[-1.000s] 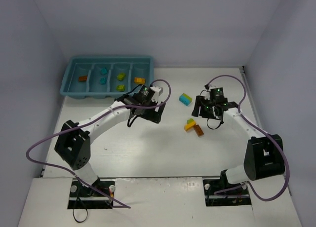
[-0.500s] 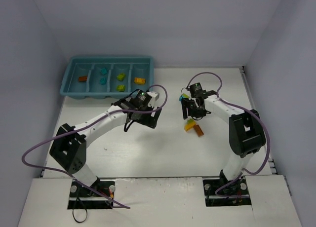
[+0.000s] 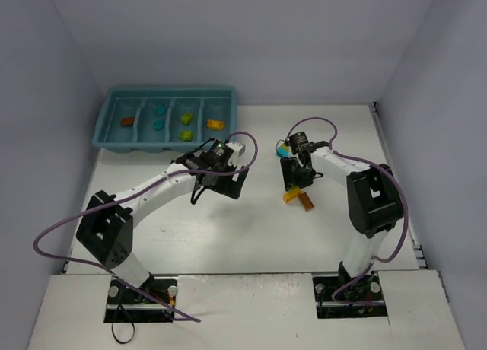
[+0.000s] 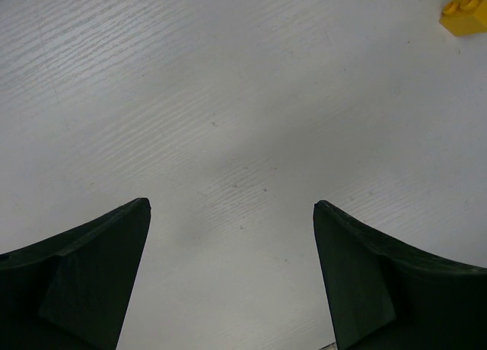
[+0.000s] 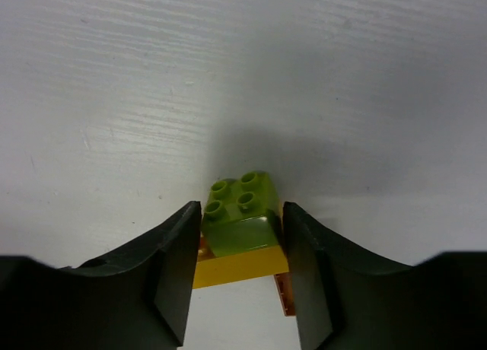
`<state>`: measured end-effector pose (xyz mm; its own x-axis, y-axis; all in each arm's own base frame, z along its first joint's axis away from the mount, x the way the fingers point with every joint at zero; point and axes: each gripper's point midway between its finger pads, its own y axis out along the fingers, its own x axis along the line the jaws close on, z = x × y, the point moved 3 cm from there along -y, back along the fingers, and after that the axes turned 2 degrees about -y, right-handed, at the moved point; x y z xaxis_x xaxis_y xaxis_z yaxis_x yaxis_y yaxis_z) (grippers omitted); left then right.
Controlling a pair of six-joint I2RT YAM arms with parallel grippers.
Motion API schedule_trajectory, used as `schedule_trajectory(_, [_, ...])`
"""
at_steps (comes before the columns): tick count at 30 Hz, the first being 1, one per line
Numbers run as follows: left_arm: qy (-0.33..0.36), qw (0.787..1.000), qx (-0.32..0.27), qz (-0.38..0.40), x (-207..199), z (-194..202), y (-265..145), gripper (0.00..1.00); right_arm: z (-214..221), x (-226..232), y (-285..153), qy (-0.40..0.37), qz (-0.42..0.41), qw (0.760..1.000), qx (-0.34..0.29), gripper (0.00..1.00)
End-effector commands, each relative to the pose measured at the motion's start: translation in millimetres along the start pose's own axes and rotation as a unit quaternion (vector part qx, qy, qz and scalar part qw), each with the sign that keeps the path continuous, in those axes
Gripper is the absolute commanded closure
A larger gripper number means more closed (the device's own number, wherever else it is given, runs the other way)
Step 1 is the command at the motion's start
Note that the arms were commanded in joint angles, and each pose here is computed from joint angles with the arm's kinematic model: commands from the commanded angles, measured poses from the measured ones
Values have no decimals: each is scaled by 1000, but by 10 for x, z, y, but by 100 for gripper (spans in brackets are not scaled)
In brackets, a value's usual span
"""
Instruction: Sort the legos into containers by color
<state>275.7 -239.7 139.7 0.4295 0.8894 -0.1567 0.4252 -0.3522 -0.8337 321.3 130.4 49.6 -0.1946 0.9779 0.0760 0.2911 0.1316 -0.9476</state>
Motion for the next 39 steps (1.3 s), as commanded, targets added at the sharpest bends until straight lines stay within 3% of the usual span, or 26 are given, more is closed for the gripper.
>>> schedule_trajectory(1, [2,999,-38,5,-44,-175,-172,19,-63,93,-55,-7,-17,1000,-2,58])
schedule_trajectory(4, [1,999,-39,4,-39,-172,-195,19,-110,132,-95,-3,-21,1000,-13,76])
schedule_trajectory(5, [-1,999,-41,4,-41,-174,-202,19,-145,147,-122,0,-24,1000,-21,90])
schedule_trajectory(7, [-3,999,-42,7,-52,-182,-215,19,-285,191,-222,9,-35,998,-55,100])
schedule_trajectory(11, [-16,998,-61,28,-132,-284,-300,19,-600,325,-602,31,-75,983,-166,100])
schedule_trajectory(15, [-42,991,-105,78,-271,-503,-454,19,-882,486,-972,60,-140,945,-291,100])
schedule_trajectory(18, [-88,970,-164,157,-437,-786,-601,19,-910,576,-1137,77,-182,922,-334,100])
schedule_trajectory(21, [-117,942,-209,235,-521,-984,-779,18,-925,650,-1266,85,-217,903,-361,100])
schedule_trajectory(25, [-116,918,-253,281,-546,-1177,-955,18,-932,739,-1358,86,-254,889,-373,100])
schedule_trajectory(31, [-86,922,-246,285,-623,-1256,-881,19,-977,839,-1476,75,-292,872,-385,100])
schedule_trajectory(39, [-89,931,-233,265,-635,-1316,-698,29,-1000,894,-1553,64,-312,862,-395,100])
